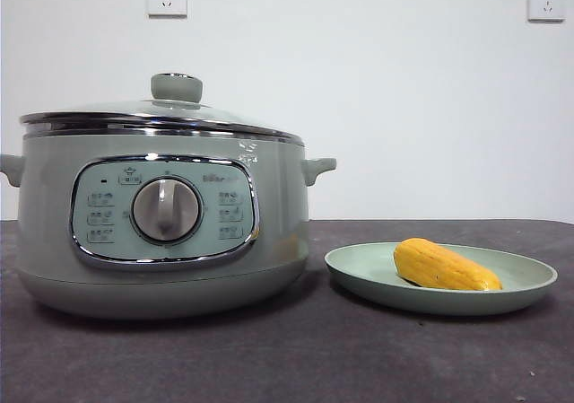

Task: Take the corn out from the steamer,put the corn on the plate,close the lid

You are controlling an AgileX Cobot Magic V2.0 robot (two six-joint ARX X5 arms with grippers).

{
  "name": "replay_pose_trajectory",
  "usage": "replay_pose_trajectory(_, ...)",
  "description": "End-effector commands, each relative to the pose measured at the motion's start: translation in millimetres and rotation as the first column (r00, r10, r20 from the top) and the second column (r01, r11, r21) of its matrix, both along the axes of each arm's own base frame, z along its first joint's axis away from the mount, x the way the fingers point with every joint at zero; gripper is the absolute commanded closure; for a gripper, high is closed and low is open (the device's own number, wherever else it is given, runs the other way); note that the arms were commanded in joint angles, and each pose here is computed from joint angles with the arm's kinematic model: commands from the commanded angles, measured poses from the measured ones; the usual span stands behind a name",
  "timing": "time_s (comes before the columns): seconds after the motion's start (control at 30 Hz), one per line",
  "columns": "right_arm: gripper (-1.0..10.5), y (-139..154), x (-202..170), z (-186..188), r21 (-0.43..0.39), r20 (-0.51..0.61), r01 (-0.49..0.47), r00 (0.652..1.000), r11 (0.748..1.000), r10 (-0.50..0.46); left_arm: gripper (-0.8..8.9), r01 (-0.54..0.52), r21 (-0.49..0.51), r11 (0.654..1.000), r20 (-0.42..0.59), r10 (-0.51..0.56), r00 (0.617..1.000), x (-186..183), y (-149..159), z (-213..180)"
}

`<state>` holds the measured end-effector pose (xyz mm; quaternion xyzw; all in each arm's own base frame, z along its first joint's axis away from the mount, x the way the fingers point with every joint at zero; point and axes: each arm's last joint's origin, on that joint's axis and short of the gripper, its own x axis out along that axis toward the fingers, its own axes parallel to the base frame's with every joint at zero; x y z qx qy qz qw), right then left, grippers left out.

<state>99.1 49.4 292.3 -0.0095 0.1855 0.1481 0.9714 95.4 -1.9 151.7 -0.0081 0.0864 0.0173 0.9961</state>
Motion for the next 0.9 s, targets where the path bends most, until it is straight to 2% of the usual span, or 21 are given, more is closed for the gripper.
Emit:
replay_pose_trajectory(0.03, 9.5, 0.1, 0.1, -2.4, 0.004, -0.006, 0.005, 1.000, 1.000, -0.005, 8.17, -0.004, -0.002, 1.000, -0.011, 0.004, 1.000, 0.3, 0.3, -4.0)
replay_pose_trajectory(0.2, 9.5, -0.6, -1.4, -2.1, -0.056, 0.016, -0.026, 1.000, 0.998, 0.027, 8.17, -0.003, -0.002, 1.000, -0.011, 0.003, 1.000, 0.3, 0.3, -4.0)
replay_pose_trajectory(0.33, 9.5, -7.6, -5.5, -4.4, -0.101, 0.073, -0.014, 0.997, 0.995, 0.022, 8.16, -0.004, -0.002, 1.000, -0.011, 0.004, 1.000, 0.3, 0.3, -4.0)
replay_pose_trajectory(0.53, 9.5, -20.6, -0.4, -35.3, -0.041, 0.206, -0.022, 0.978, 0.999, 0.030, 8.16, -0.003, -0.002, 1.000, -0.011, 0.003, 1.000, 0.3, 0.3, -4.0)
replay_pose_trajectory(0.67, 9.5, -28.8, 1.3, -66.9, -0.018, 0.265, 0.026, 0.964, 0.999, -0.020, 8.16, -0.003, -0.002, 1.000, -0.011, 0.003, 1.000, 0.3, 0.3, -4.0)
replay_pose_trajectory(0.9, 9.5, -34.2, -1.1, -112.9, -0.010, 0.247, 0.079, 0.966, 0.997, -0.074, 8.16, -0.004, -0.002, 1.000, -0.011, 0.004, 1.000, 0.3, 0.3, -4.0)
